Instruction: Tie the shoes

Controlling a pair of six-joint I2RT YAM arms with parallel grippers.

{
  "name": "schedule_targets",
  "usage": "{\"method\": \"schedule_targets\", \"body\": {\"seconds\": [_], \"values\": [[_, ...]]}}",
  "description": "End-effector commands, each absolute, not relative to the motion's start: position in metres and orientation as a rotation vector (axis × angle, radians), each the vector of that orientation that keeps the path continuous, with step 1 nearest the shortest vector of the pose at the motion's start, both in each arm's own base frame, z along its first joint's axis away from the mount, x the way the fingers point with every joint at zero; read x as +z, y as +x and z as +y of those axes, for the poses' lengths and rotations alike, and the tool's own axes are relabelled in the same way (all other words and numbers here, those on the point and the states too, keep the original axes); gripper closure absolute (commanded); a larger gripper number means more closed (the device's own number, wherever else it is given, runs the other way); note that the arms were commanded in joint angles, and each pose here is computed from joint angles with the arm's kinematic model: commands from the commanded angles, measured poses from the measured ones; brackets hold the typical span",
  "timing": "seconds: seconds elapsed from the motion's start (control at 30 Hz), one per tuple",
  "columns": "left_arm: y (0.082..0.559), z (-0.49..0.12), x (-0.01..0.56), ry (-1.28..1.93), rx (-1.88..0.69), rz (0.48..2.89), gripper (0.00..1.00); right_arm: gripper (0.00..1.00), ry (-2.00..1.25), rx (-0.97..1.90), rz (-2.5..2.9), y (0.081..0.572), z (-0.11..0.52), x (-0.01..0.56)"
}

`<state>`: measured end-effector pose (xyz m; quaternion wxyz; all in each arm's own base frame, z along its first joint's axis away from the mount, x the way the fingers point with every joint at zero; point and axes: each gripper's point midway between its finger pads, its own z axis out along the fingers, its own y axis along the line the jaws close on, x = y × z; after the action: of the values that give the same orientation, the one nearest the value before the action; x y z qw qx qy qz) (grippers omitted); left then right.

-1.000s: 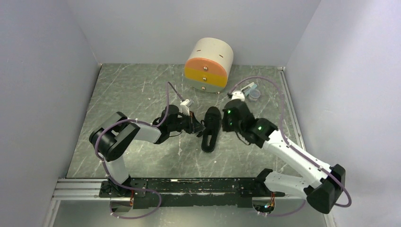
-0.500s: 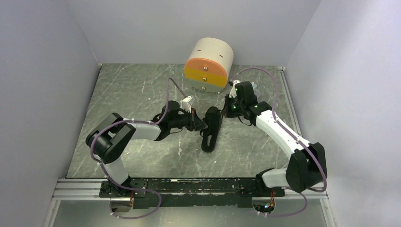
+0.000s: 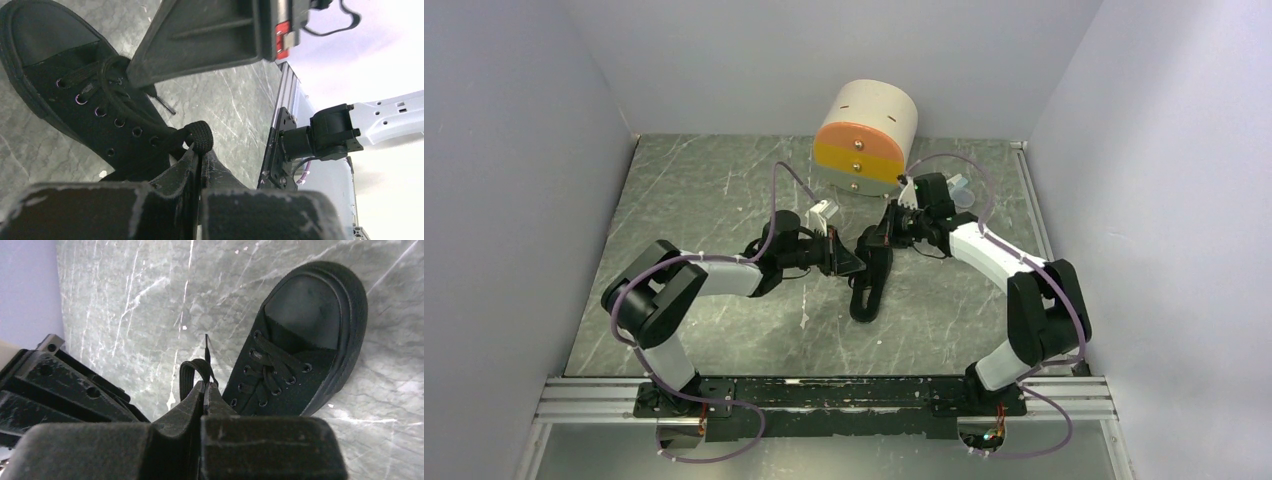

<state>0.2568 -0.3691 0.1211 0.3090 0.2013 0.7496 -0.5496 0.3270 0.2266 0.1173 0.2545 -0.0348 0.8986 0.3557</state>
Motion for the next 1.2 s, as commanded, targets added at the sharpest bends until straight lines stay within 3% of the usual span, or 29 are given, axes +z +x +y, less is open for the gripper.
{"method": "schedule_targets", "body": {"seconds": [0.0, 0.57, 1.17], "values": [[0.259, -0.373, 0.134, 0.543, -1.504, 1.921, 0.95, 1.00, 0.003, 1.034, 2.443, 0.326, 0.230, 0.109], [0.263, -0.366, 0.131, 0.488, -1.512, 1.926, 0.95, 1.00, 0.053, 1.089, 2.516, 0.295, 0.226, 0.087], [0.277, -0.367, 0.111, 0.535, -1.524, 2.038, 0.95, 1.00, -0.138, 1.210, 2.764, 0.255, 0.224, 0.087]]}}
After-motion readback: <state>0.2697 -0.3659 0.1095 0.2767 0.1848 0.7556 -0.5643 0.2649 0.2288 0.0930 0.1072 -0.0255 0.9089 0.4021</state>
